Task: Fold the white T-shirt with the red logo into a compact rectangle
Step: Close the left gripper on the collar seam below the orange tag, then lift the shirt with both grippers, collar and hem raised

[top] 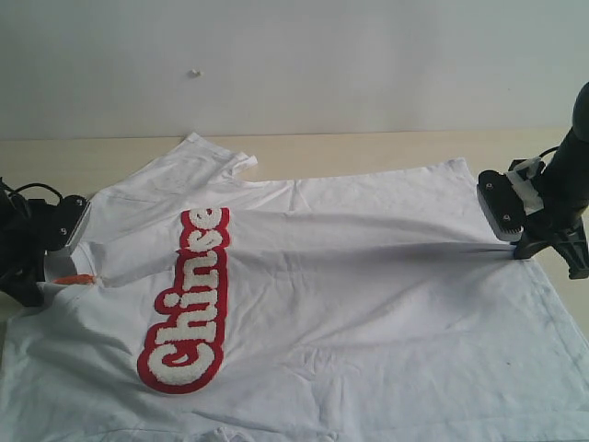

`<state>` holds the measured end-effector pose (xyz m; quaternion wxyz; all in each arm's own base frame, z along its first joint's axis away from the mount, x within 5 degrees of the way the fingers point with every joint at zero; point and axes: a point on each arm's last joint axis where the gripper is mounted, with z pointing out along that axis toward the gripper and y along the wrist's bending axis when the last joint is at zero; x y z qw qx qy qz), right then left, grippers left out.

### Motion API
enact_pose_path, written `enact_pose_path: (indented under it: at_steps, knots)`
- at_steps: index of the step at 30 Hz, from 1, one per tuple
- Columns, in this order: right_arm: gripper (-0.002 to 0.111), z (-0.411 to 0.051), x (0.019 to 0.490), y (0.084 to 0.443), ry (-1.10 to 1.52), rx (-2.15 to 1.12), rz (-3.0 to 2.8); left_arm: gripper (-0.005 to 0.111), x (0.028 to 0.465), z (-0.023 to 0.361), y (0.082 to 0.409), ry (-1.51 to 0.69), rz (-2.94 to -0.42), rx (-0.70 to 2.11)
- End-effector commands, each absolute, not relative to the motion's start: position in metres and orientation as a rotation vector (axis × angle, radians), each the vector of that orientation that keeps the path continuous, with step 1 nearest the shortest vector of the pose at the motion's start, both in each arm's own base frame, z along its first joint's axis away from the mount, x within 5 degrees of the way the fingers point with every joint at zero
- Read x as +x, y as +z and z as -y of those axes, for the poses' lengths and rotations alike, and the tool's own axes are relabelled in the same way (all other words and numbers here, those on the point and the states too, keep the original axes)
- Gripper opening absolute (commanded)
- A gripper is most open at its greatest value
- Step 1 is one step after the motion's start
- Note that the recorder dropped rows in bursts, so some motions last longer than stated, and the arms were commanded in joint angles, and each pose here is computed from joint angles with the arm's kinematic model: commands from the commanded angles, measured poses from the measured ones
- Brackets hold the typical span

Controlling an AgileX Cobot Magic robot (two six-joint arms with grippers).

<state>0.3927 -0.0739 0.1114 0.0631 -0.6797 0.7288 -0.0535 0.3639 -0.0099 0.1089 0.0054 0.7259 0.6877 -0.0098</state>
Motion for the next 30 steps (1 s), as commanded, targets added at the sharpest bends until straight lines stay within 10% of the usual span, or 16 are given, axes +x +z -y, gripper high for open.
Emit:
enact_pose_path:
  at_steps: [1,21,30]
  knots:
    - [0.000,0.075,0.391,0.115,-0.170,-2.062,-2.198,0.000,0.357,0.006,0.093,-0.065,-2.175,2.343]
    - [0.000,0.072,0.391,0.117,-0.117,-1.832,-2.357,0.000,0.357,0.006,0.093,-0.057,-2.219,2.290]
    - [0.000,0.059,0.379,0.194,-0.101,-1.592,-2.326,0.000,0.357,0.006,0.157,0.132,-2.259,2.054]
